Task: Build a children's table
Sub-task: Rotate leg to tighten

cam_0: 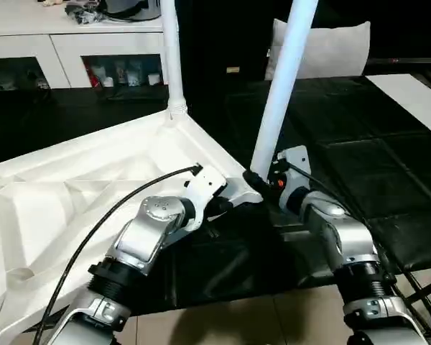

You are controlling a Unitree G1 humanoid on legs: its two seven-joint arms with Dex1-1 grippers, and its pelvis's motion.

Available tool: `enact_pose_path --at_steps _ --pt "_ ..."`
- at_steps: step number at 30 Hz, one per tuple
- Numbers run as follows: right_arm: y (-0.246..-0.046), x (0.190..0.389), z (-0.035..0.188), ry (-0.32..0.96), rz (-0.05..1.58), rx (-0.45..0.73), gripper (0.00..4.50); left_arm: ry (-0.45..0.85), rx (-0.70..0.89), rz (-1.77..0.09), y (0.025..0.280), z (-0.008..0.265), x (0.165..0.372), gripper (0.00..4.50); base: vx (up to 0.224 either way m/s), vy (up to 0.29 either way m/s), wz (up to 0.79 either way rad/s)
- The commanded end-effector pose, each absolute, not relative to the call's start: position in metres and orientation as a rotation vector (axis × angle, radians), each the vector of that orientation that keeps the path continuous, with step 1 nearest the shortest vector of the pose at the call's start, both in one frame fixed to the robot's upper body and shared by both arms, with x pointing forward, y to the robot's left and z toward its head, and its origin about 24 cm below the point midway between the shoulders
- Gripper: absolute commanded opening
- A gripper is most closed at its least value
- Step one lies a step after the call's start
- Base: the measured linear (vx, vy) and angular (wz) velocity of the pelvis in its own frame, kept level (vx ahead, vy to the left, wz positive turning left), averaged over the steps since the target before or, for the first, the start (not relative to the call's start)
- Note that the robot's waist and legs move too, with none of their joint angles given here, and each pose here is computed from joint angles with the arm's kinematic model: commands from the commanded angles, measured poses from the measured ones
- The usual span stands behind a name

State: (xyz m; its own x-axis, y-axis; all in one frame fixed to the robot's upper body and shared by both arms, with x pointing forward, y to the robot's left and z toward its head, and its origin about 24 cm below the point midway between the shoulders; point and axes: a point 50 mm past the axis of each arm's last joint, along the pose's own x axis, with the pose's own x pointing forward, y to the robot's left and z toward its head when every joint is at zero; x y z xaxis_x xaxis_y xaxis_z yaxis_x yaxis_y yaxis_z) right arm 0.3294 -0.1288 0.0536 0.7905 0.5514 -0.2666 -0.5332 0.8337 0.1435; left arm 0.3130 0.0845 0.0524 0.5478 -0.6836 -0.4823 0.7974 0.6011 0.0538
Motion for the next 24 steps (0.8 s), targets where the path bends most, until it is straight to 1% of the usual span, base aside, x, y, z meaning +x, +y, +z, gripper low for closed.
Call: enact_pose_path --at_steps 1,2,5,6,8,10,12,14,17,19,20,22,23,24 --pt "-0.130 0.325 0.051 0.326 0.670 0.020 3.40 0.411 0.331 -0.904 0.092 0.057 0.315 0.00 0.000 0.000 0.00" --pt "-0.137 0.324 0.051 0.332 0.704 -0.005 3.51 0.410 0.363 -0.933 0.095 0.055 0.314 0.00 0.000 0.000 0.00" --pt "-0.147 0.323 0.052 0.340 0.745 -0.033 3.59 0.418 0.402 -0.978 0.099 0.052 0.311 0.00 0.000 0.000 0.00" --pt "-0.151 0.322 0.053 0.345 0.767 -0.047 3.83 0.422 0.410 -0.994 0.102 0.051 0.311 0.00 0.000 0.000 0.00" --pt "-0.157 0.320 0.054 0.354 0.800 -0.069 3.98 0.429 0.426 -1.018 0.105 0.051 0.310 0.00 0.000 0.000 0.00" --pt "-0.164 0.318 0.056 0.366 0.835 -0.087 4.01 0.443 0.462 -1.044 0.110 0.050 0.309 0.00 0.000 0.000 0.00" --pt "-0.170 0.313 0.060 0.361 0.919 -0.105 4.01 0.454 0.510 -1.098 0.117 0.050 0.308 0.00 0.000 0.000 0.00" --pt "-0.173 0.305 0.066 0.338 1.040 -0.119 4.01 0.459 0.554 -1.186 0.122 0.050 0.304 0.00 0.000 0.000 0.00" --pt "-0.174 0.300 0.070 0.311 1.125 -0.121 4.01 0.442 0.590 -1.299 0.125 0.052 0.297 0.00 0.000 0.000 0.00" --pt "-0.172 0.297 0.070 0.315 1.184 -0.127 3.74 0.417 0.610 -1.398 0.125 0.054 0.291 0.00 0.000 0.000 0.00" --pt "-0.172 0.297 0.070 0.316 1.193 -0.128 3.74 0.418 0.612 -1.411 0.126 0.055 0.290 0.00 0.000 0.000 0.00" --pt "-0.170 0.296 0.070 0.318 1.228 -0.128 3.53 0.442 0.629 -1.470 0.126 0.054 0.286 0.00 0.000 0.000 0.00" --pt "-0.169 0.295 0.070 0.322 1.245 -0.122 3.53 0.451 0.636 -1.501 0.126 0.054 0.283 0.00 0.000 0.000 0.00" --pt "-0.168 0.295 0.070 0.324 1.256 -0.117 3.38 0.457 0.639 -1.521 0.126 0.054 0.282 0.00 0.000 0.000 0.00"
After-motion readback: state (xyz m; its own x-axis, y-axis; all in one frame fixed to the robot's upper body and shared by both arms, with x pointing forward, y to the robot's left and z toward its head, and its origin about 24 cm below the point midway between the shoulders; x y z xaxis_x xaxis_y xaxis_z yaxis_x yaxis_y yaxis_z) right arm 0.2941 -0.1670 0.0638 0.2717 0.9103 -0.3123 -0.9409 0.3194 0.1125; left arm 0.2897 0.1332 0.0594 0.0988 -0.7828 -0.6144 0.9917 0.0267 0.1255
